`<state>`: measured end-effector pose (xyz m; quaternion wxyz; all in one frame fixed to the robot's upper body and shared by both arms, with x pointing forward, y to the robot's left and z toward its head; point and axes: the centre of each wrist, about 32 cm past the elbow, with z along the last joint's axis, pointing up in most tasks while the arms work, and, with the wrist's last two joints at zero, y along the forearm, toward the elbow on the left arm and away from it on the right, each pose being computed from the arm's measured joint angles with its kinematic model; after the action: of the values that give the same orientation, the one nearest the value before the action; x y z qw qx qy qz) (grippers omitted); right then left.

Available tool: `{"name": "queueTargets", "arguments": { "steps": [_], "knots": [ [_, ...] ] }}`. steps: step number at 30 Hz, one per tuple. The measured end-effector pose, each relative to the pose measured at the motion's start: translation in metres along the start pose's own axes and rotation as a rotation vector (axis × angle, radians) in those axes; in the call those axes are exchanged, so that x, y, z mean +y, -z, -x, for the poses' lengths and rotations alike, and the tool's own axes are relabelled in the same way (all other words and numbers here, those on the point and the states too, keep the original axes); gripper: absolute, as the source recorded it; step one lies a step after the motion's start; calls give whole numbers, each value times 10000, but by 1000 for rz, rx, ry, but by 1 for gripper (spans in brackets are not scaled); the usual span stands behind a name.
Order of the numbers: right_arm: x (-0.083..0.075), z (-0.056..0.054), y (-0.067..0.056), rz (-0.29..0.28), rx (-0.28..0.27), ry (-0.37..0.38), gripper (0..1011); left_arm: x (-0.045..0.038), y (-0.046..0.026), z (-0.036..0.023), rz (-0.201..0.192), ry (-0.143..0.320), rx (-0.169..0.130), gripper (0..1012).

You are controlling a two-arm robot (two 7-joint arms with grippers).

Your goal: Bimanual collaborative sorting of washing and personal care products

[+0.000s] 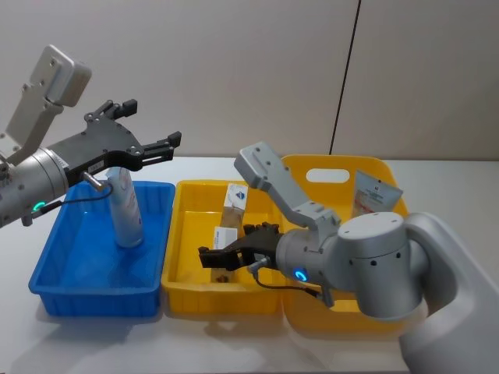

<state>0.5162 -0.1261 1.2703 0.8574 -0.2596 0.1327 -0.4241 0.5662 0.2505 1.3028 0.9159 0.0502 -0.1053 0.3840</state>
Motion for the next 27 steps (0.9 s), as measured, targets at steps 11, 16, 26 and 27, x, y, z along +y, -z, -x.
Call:
{"name": "queueTargets", "arguments": {
  "steps": [11, 16, 26, 27],
  "knots": [
    [100, 96, -24, 13, 2, 33, 1000, 0, 0, 0, 0, 0, 0, 1001],
    [132, 123, -35, 15, 6, 50, 999, 0, 0, 0, 0, 0, 0, 1001],
    [204, 160, -35, 38, 19, 79, 1000, 0, 0, 0, 0, 0, 0, 1001],
    [217, 163, -35, 43, 22, 82, 1000, 0, 0, 0, 0, 0, 0, 1001]
  ]
}}
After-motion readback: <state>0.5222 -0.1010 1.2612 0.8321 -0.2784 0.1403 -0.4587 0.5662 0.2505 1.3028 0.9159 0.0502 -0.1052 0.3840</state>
